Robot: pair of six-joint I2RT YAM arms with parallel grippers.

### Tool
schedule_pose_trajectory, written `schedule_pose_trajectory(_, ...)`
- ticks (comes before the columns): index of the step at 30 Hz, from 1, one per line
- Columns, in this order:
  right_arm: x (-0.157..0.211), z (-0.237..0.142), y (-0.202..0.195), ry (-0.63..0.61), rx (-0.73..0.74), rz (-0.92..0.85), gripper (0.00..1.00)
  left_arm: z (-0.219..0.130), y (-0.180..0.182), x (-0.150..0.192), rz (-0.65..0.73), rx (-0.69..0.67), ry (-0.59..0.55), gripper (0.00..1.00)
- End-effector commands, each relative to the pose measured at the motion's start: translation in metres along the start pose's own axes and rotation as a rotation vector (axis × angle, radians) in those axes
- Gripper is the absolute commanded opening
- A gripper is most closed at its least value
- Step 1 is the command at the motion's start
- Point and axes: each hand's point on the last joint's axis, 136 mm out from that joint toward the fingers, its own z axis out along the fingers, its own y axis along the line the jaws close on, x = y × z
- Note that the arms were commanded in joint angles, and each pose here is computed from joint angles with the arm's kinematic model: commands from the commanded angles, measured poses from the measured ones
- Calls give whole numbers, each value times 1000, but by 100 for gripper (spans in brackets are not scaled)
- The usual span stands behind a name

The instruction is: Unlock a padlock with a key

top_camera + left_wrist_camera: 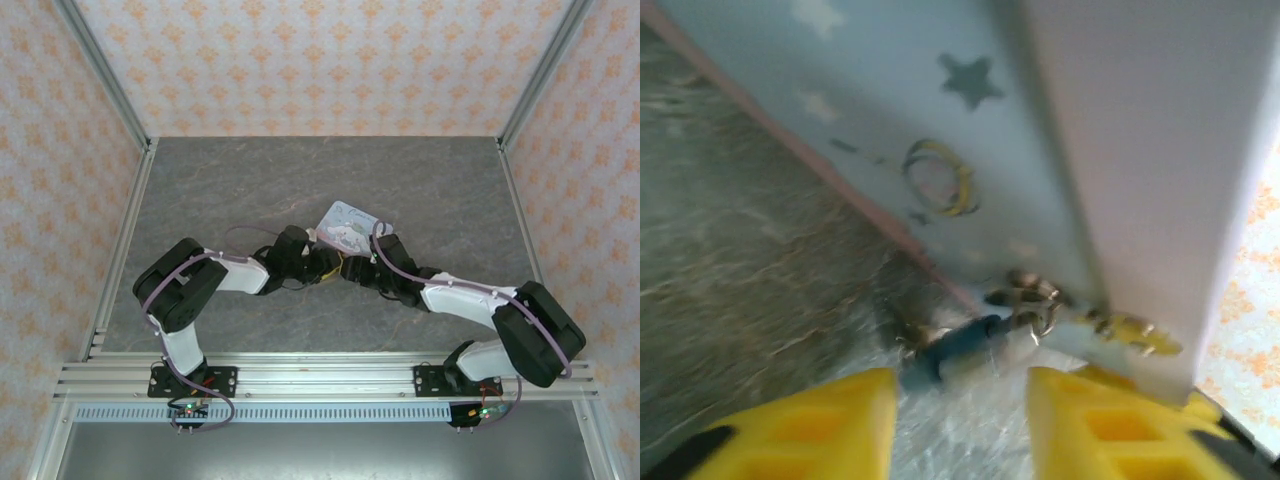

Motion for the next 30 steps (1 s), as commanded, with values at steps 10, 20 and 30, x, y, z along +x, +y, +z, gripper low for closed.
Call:
schedule_pose_trajectory(10, -107, 8, 8, -193, -65, 108, 57, -52, -32, 1, 113, 7, -57, 73)
schedule_pose_trajectory(20, -72, -3, -15, -188, -93, 143, 53, -67, -51, -60, 157, -81, -152, 75)
schedule_pose_trajectory(30, -61, 16, -28, -185, -88, 94, 45, -59, -48, -113, 210, -198, -146, 76)
